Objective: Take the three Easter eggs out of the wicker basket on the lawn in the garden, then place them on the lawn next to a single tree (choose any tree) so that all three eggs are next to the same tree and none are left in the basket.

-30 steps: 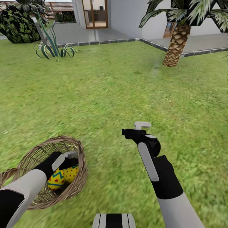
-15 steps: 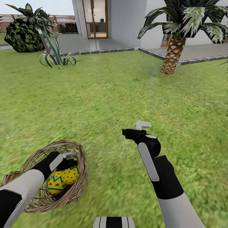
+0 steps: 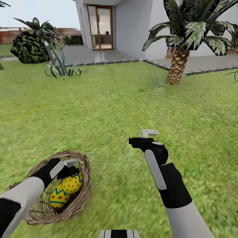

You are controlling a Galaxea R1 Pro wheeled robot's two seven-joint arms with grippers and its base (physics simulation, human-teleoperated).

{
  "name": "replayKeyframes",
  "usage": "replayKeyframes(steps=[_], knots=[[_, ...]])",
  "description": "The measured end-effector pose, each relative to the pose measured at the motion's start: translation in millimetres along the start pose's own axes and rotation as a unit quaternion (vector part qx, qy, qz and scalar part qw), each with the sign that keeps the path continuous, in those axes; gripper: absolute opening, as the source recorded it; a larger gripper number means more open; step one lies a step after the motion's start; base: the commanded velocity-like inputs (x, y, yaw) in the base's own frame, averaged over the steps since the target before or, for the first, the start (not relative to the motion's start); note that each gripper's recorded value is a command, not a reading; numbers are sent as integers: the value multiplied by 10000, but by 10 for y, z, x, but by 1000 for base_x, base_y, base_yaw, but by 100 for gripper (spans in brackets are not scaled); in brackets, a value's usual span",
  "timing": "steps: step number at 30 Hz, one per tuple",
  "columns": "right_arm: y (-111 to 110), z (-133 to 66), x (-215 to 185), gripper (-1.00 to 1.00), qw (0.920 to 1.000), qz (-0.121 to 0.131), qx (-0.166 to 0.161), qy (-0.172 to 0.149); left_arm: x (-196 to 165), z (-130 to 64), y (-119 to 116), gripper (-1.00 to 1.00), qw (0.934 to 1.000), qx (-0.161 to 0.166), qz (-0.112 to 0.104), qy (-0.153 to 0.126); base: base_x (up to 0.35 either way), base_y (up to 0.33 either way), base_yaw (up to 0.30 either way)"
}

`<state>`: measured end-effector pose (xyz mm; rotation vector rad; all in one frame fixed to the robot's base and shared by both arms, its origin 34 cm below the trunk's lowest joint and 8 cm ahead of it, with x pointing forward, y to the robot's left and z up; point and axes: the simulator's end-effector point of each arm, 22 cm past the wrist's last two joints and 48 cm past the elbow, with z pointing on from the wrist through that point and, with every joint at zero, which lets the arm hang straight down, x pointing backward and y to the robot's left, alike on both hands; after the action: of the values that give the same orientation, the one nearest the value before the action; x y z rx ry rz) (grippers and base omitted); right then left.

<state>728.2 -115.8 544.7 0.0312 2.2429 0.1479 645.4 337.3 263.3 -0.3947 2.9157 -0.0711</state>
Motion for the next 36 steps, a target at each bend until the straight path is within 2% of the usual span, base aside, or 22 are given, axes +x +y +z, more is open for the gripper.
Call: replayKeyframes(steps=[5, 12, 21, 27, 28, 32, 36], knots=[[125, 27, 204, 100, 9997, 32, -175, 187, -167, -74, 149, -100, 9998, -68, -75, -189, 0, 0, 0], [112, 103, 585, 100, 9982, 58, -167, 580, -184, -73, 151, -100, 9997, -67, -87, -230, 0, 0, 0], [111, 104, 588, 100, 9981, 52, -164, 587, -181, -70, 154, -100, 9997, -64, -92, -229, 0, 0, 0], [170, 85, 818, 100, 9962, 170, -290, 805, -218, -141, 386, -100, 9994, -177, -169, -256, 0, 0, 0], [289, 55, 1048, 100, 9919, 413, -554, 1064, -218, -141, 392, -100, 9994, -178, -175, -255, 0, 0, 0], [294, 52, 1073, 100, 9915, 425, -565, 1089, -219, -142, 399, -100, 9994, -180, -179, -255, 0, 0, 0], [307, -5, 994, 100, 9923, 415, -576, 1011, -265, -228, 389, -100, 9992, -163, -181, -326, 0, 0, 0]])
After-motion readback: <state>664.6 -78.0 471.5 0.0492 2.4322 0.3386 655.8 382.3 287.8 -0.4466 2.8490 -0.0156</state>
